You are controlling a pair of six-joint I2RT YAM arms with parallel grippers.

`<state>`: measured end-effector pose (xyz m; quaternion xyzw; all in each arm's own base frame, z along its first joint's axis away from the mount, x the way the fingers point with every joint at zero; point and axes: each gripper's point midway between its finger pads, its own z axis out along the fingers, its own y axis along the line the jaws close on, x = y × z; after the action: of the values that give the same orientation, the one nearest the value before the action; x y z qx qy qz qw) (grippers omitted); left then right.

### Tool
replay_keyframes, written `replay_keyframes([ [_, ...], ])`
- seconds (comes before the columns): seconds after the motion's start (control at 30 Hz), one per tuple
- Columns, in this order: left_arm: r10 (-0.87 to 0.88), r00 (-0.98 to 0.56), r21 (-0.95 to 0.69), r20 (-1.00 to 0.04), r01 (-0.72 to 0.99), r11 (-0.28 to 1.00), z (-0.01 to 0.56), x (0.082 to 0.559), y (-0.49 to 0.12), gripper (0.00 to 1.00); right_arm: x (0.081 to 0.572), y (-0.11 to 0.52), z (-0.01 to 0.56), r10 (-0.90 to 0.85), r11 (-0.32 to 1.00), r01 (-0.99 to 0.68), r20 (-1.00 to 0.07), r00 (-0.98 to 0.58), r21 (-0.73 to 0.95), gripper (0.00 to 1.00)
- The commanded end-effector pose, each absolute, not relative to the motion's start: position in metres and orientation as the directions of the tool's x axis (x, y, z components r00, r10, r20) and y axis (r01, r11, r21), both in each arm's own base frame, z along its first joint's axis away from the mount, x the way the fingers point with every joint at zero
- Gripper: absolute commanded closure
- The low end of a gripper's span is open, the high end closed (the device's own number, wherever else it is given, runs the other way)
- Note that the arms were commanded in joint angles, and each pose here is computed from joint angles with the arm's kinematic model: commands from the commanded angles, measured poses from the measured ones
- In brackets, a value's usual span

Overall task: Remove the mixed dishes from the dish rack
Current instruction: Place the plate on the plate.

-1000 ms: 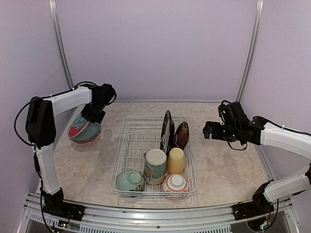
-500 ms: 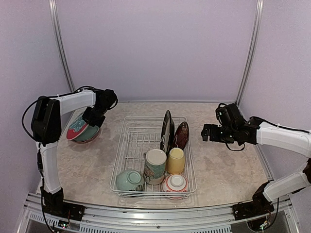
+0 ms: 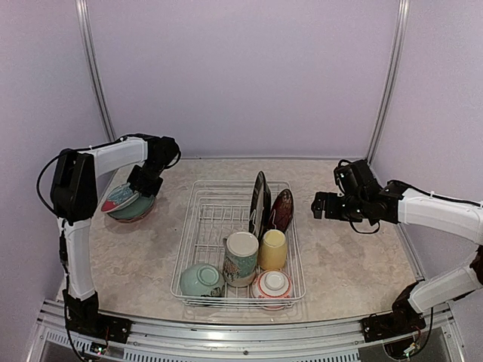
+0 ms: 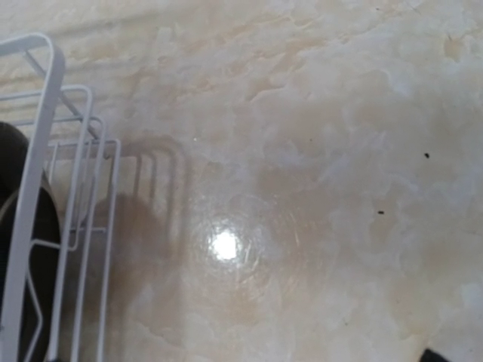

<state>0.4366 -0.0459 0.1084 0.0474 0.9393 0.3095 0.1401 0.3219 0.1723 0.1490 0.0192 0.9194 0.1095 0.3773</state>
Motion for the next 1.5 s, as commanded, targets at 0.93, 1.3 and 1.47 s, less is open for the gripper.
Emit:
replay_keyframes([
  [0.93, 0.024, -0.988, 0.383, -0.152, -0.037, 0.923, 0.081, 0.427, -0.052, 0.41, 0.325, 0.175, 0.166, 0.113, 0.977, -0.05, -0.698, -0.707, 0.209, 0.0],
  [1.3, -0.019, -0.98, 0.235, -0.199, -0.067, 0.97, 0.105, 0.423, -0.068, 0.28, 0.329, 0.18, 0.165, 0.109, 0.977, -0.049, -0.683, -0.722, 0.207, 0.0],
  [1.47, -0.032, -0.966, 0.15, -0.255, -0.073, 0.986, 0.124, 0.421, -0.079, 0.2, 0.328, 0.18, 0.164, 0.112, 0.976, -0.046, -0.677, -0.727, 0.211, 0.0],
])
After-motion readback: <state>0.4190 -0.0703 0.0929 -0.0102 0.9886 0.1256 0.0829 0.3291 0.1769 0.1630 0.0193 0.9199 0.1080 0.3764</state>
